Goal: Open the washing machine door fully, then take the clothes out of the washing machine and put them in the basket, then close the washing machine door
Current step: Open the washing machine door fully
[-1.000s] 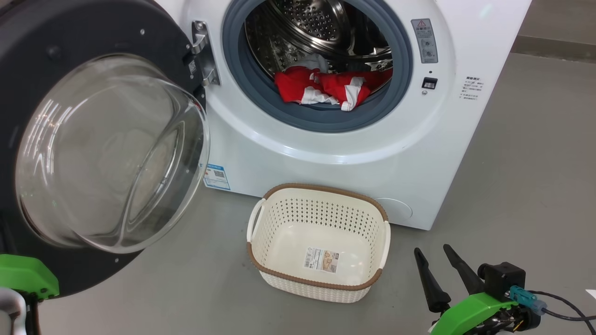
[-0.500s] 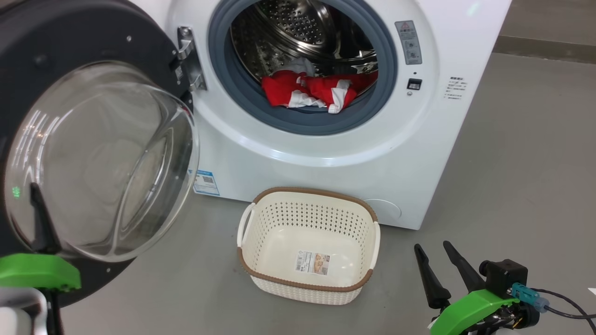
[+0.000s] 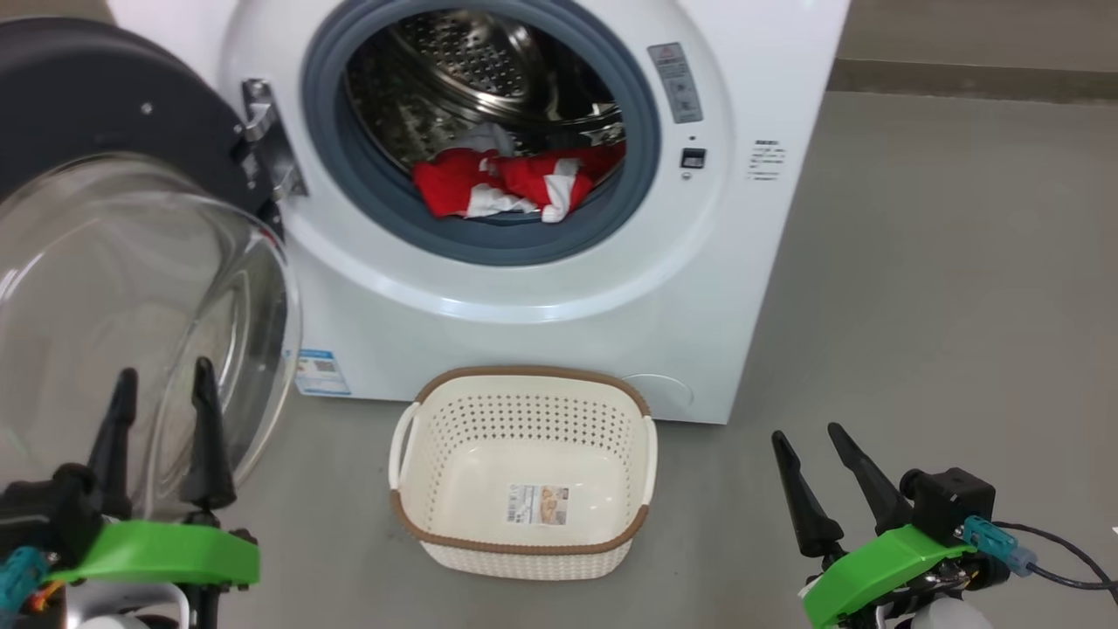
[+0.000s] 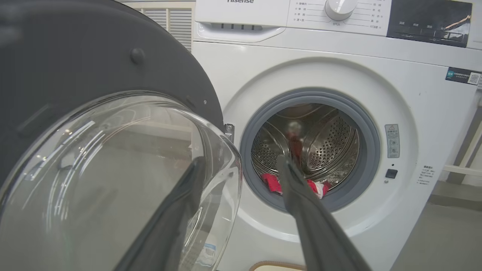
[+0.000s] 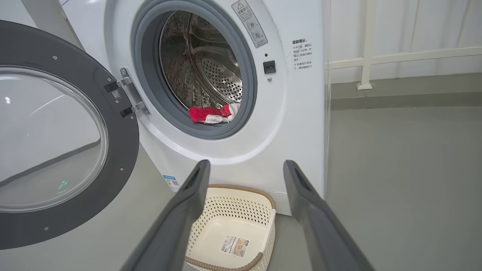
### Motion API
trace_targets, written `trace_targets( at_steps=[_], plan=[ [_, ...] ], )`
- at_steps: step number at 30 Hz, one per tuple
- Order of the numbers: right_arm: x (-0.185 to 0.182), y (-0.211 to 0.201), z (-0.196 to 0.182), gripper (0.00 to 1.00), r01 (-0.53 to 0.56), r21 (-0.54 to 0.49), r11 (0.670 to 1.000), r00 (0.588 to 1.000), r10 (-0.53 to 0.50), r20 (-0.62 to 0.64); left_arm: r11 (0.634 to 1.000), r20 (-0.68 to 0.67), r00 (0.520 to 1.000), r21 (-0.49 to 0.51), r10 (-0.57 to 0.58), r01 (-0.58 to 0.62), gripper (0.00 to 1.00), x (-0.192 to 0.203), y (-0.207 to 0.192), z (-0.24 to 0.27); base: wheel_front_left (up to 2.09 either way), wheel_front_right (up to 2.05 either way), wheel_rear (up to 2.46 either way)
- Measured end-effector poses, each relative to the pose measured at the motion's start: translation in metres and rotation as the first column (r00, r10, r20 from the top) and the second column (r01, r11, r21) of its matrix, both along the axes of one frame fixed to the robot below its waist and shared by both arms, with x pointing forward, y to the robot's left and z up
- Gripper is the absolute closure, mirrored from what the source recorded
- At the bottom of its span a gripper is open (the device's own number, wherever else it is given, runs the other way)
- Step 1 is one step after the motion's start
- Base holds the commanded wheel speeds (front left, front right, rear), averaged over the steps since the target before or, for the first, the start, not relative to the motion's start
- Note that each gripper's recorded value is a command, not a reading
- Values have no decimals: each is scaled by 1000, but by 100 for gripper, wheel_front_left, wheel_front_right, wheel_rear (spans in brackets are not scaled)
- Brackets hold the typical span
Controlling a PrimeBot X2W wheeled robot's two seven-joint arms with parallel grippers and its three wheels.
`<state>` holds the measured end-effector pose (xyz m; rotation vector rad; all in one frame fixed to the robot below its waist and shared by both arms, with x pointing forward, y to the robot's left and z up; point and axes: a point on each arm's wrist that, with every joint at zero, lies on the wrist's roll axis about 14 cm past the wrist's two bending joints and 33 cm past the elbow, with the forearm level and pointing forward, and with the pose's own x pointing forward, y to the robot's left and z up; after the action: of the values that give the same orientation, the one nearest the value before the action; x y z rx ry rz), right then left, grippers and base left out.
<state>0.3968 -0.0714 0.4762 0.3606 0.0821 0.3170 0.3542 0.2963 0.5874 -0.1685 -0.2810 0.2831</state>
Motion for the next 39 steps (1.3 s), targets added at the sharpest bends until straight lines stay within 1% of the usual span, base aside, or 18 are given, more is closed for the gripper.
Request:
trace_targets(
  at_steps=[6, 9, 14, 22, 25, 31, 35, 39],
  plan=[
    [-2, -19, 18, 0, 46, -49, 998, 996, -42, 76, 996, -15, 996, -14, -93, 93, 0, 9, -30, -9, 0, 0, 0],
    [-4, -31, 27, 0, 80, -55, 995, 991, -73, 108, 982, -11, 982, -4, -187, 187, 0, 14, -55, -9, 0, 0, 0],
    [-7, -53, 38, 0, 142, -73, 987, 980, -130, 148, 969, -19, 968, 3, -248, 248, 0, 15, -76, -18, 0, 0, 0],
    [-15, -78, 46, 0, 214, -66, 975, 964, -199, 176, 954, -59, 952, -20, -301, 300, 0, 17, -100, -38, 0, 0, 0],
    [-18, -89, 45, 0, 244, -65, 968, 958, -230, 172, 942, -77, 939, -30, -335, 333, 0, 17, -106, -46, 0, 0, 0],
    [-22, -98, 43, 0, 272, -66, 960, 951, -258, 168, 943, -78, 940, -58, -333, 329, 0, 17, -107, -51, 0, 0, 0],
    [-26, -103, 41, 0, 283, -76, 956, 950, -268, 162, 943, -86, 939, -54, -333, 330, 0, 15, -109, -55, 0, 0, 0],
    [-28, -104, 38, 0, 285, -85, 955, 950, -270, 156, 944, -96, 940, -30, -328, 327, 0, 15, -108, -57, 0, 0, 0]
  ],
)
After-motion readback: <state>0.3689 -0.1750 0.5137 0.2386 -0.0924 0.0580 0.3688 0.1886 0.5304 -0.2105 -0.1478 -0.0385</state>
